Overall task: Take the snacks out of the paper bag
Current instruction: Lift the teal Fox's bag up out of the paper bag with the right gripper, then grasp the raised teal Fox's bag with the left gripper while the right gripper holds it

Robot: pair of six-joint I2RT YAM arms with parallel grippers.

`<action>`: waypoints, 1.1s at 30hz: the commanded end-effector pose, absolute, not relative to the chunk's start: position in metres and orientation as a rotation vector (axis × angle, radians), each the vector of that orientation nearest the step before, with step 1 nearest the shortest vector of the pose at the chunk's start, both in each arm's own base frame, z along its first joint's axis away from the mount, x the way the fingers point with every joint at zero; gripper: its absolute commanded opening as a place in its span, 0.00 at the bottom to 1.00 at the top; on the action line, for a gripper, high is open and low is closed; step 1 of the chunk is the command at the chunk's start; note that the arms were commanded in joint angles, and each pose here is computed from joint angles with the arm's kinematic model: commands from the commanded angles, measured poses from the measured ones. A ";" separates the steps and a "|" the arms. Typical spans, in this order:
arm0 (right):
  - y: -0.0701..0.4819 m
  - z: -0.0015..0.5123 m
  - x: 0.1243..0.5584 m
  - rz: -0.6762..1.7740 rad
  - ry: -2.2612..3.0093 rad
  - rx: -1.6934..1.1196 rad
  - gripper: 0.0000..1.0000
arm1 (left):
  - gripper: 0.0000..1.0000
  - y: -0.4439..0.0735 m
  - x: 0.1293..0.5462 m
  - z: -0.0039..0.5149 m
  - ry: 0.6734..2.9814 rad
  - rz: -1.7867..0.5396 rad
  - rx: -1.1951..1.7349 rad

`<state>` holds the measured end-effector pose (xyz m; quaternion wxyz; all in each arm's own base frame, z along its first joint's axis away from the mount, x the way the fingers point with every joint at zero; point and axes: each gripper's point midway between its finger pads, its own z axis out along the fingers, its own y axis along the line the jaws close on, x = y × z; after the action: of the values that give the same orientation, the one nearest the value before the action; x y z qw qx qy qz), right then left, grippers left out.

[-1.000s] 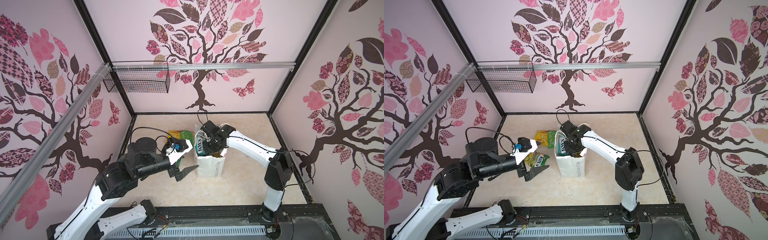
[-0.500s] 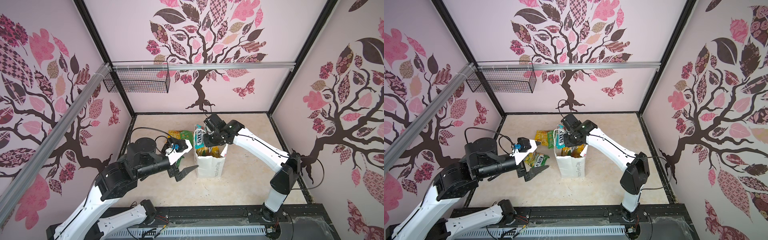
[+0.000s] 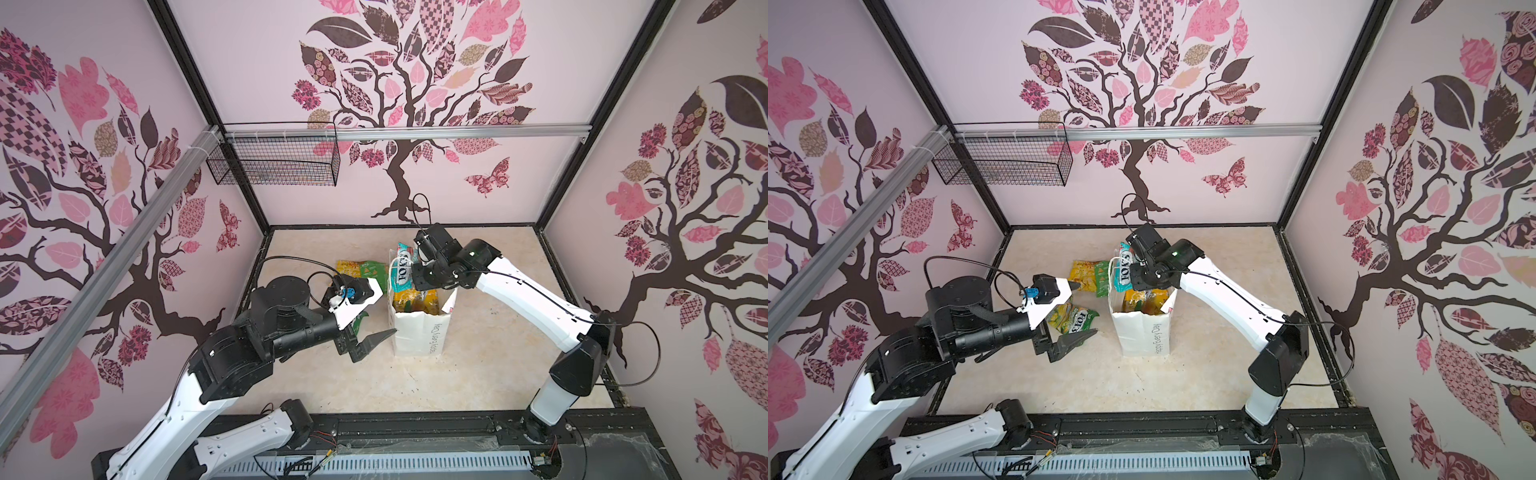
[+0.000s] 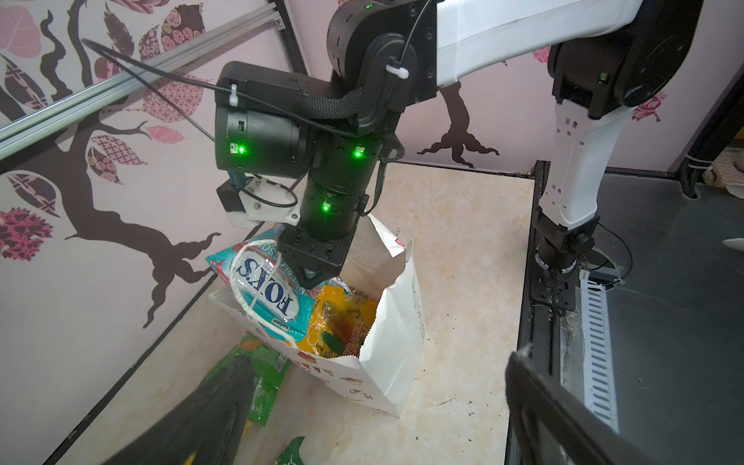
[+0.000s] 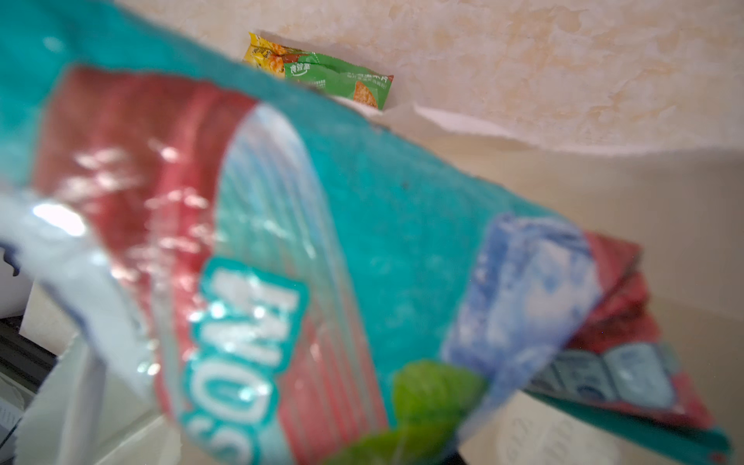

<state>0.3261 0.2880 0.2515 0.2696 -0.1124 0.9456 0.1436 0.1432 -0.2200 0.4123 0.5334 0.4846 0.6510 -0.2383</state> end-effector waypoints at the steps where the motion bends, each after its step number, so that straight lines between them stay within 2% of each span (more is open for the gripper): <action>1: 0.283 0.306 0.327 0.458 2.404 -0.246 0.00 | 0.99 -0.219 0.145 0.415 1.541 -0.572 1.126; 9: 0.278 0.333 0.324 0.503 2.341 -0.208 0.00 | 0.99 -0.215 0.147 0.423 1.527 -0.566 1.076; 17: 0.272 0.373 0.316 0.585 2.250 -0.172 0.00 | 0.98 -0.201 0.163 0.440 1.559 -0.559 0.864; 26: 0.274 0.417 0.300 0.673 2.166 -0.183 0.00 | 0.98 -0.191 0.203 0.448 1.698 -0.524 0.569; 33: 0.297 0.435 0.282 0.773 2.124 -0.261 0.00 | 0.96 -0.186 0.239 0.457 1.784 -0.682 0.342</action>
<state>0.2943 0.2939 0.4018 0.3974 -0.0961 0.8723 0.2682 0.2384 -0.1891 0.4252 0.5562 0.1975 0.7748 -0.2265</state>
